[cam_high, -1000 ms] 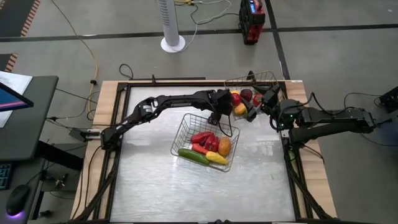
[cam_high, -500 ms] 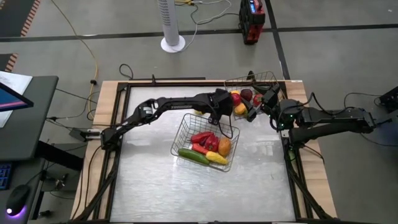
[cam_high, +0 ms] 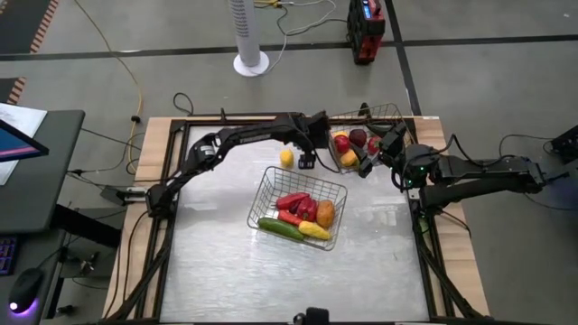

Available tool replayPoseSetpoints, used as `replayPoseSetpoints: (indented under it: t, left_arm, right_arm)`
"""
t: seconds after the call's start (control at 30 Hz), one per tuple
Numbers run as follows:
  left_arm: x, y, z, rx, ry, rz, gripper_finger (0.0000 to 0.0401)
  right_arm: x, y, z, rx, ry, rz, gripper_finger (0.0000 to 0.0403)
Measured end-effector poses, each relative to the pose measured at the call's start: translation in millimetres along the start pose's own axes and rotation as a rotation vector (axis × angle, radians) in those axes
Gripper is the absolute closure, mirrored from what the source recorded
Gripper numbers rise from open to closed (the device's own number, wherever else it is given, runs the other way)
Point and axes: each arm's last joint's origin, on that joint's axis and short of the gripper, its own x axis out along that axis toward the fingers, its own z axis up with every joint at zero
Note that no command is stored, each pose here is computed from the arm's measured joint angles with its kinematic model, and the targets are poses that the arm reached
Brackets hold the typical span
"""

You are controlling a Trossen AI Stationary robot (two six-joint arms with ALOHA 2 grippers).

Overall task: Sort produce into baskets
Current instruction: Put the yellow lemon into the right wire basket

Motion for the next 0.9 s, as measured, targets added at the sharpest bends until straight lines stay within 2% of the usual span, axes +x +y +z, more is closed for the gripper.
replayPoseSetpoints:
  t: [0.17, 0.4, 0.53, 0.7, 0.9]
  left_arm:
    - [-7.4, 16.3, -4.0, -0.039, -0.041, -0.004, 0.0134]
    - [-7.8, 38.9, -28.2, -0.090, 0.027, -0.080, 0.0134]
    - [-24.5, 39.7, -32.5, -0.076, 0.052, -0.121, 0.0134]
    - [-51.5, 40.6, -31.6, -0.067, 0.013, -0.115, 0.0134]
    - [-57.4, 28.8, -44.5, 0.000, 0.022, -0.191, 0.0134]
  right_arm:
    - [0.0, 0.0, 0.0, 0.000, 0.000, 0.000, 0.0014]
    - [0.0, 0.0, 0.0, 0.000, 0.000, 0.000, 0.0014]
    - [0.0, 0.0, 0.0, -0.012, 0.000, 0.000, 0.0014]
    - [0.0, 0.0, -0.1, -0.020, 0.001, 0.000, 0.0014]
    - [0.0, 0.0, -0.1, -0.020, 0.001, 0.000, 0.0014]
